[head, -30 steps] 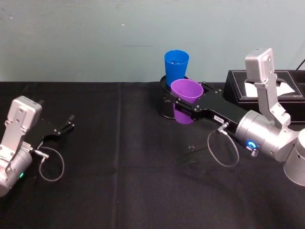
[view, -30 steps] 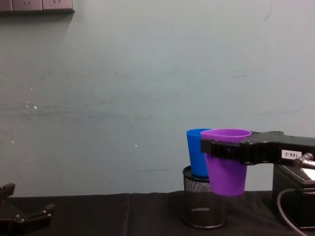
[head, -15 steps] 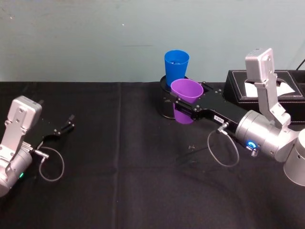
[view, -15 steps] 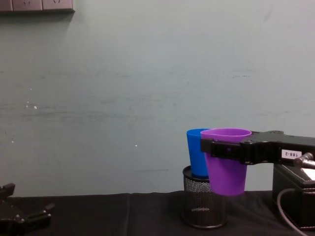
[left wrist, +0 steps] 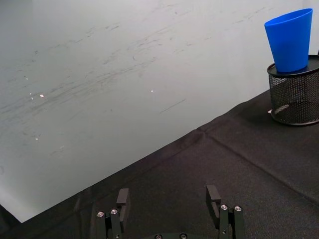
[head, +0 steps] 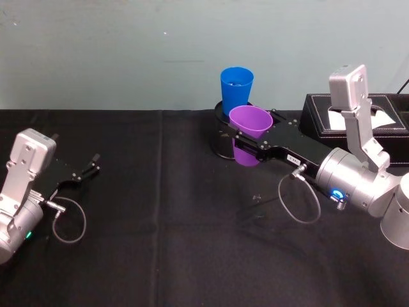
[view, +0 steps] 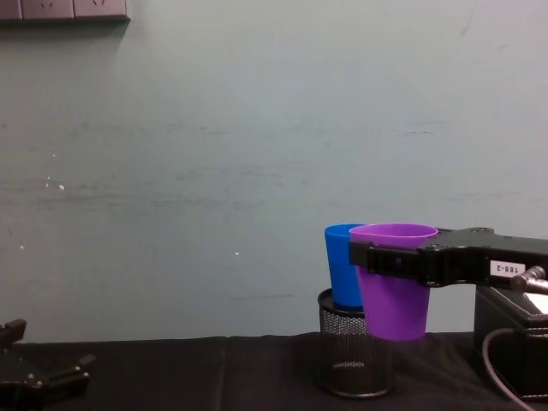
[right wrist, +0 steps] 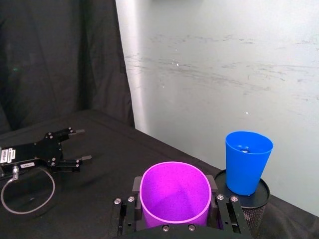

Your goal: Pick up one cup with a gripper and tap it against the other cup.

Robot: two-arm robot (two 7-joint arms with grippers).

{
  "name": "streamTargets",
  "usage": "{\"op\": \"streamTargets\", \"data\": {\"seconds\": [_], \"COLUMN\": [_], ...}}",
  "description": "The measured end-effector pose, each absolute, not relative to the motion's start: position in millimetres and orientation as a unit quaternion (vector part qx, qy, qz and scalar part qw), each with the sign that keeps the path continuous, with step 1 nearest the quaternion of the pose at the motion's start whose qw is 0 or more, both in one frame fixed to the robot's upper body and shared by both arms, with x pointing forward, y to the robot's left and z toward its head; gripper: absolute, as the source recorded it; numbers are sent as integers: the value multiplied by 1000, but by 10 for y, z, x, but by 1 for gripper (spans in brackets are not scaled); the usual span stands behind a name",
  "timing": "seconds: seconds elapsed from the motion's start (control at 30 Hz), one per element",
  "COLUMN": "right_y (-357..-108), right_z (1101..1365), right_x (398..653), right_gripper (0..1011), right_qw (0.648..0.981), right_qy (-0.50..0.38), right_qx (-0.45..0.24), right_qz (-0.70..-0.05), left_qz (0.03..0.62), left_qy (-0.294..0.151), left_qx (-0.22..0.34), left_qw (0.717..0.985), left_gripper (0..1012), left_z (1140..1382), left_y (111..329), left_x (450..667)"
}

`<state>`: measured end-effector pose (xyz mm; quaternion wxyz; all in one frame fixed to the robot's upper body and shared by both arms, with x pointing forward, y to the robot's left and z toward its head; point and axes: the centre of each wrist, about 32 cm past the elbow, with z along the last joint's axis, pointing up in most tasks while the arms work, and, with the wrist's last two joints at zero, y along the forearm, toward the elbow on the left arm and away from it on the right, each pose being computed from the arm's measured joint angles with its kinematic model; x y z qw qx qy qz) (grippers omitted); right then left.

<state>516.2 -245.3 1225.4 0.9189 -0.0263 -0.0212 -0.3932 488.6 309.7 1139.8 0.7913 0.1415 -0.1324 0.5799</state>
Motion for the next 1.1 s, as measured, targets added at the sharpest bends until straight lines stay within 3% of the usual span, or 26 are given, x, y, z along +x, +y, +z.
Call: {"op": "streamTargets", "data": {"seconds": [1.1], "right_y": [-2453], "right_z": [12253], "right_x": [5162], "right_gripper": [726], "right_qw": [919], "right_qy": [-21], "right_qx": [-26], "right_qz": [-393], "left_qz": [580], "left_qy": [-132], "left_qx": [142], "left_qw": [791], "left_gripper": [1000], "left_z": [11398], "left_y": [3097], "left_x": [4886]}}
